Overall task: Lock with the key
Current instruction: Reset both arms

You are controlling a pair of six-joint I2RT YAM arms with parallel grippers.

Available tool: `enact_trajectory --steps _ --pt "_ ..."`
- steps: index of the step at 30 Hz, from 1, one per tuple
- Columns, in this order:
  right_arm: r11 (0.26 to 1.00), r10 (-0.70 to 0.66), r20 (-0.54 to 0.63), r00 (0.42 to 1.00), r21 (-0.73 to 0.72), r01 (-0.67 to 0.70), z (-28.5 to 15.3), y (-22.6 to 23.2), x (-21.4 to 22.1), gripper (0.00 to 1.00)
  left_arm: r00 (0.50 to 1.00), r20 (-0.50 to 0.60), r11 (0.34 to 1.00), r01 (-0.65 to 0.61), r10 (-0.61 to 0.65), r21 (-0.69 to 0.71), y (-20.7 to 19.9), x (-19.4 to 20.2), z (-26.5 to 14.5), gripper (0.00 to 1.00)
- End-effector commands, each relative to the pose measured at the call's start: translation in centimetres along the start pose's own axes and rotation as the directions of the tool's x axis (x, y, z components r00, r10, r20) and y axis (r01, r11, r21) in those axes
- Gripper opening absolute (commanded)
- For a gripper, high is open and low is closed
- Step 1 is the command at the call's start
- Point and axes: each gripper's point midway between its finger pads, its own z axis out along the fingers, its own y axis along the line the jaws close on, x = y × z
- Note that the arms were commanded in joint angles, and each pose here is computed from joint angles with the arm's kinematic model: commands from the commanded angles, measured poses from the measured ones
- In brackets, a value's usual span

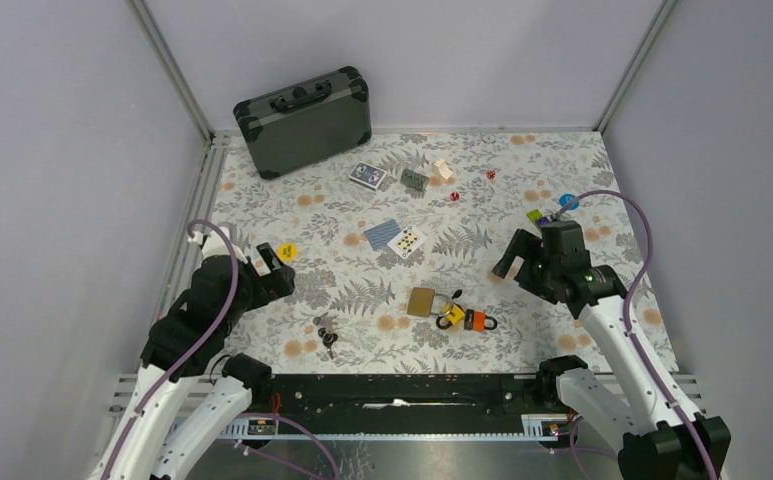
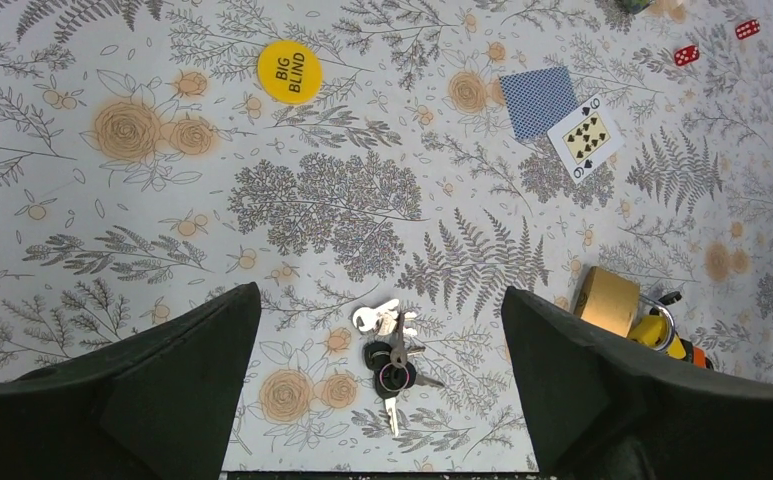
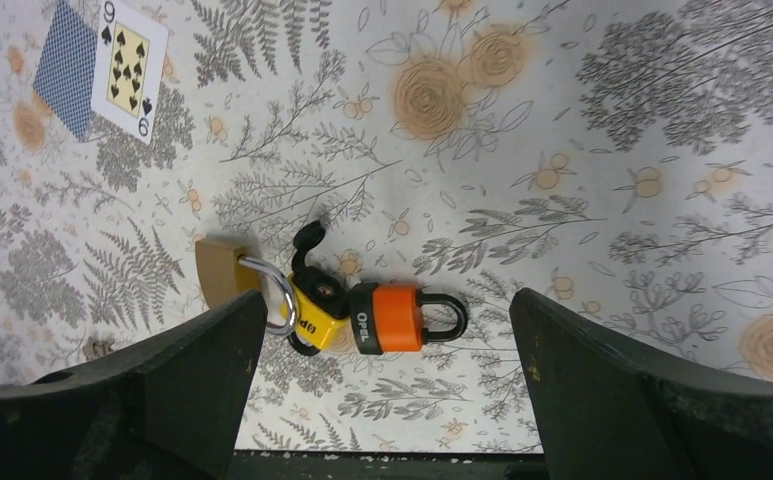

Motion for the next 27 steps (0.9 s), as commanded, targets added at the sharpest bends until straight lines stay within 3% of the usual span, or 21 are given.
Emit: enact_trajectory --steps 1,12,27 --pt "0.998 -0.047 0.141 0.989 0.054 0.039 -1.1 -1.4 -2.1 1.00 0.995 0.096 0.998 0.021 -0.026 0.054 -0.3 -1.2 -0.6 0.99" --pt "0.991 -0.021 0.345 0.938 -0.113 0.064 -3.5 -0.1 -3.1 1.00 0.993 0.119 0.989 0.010 -0.028 0.147 -1.5 -1.3 -1.1 0.99" --pt "0.988 -0.013 0.359 0.933 -0.137 0.066 -3.6 0.1 -3.0 1.00 0.990 0.136 0.986 0.009 -0.032 0.169 -1.7 -1.4 -1.4 0.99"
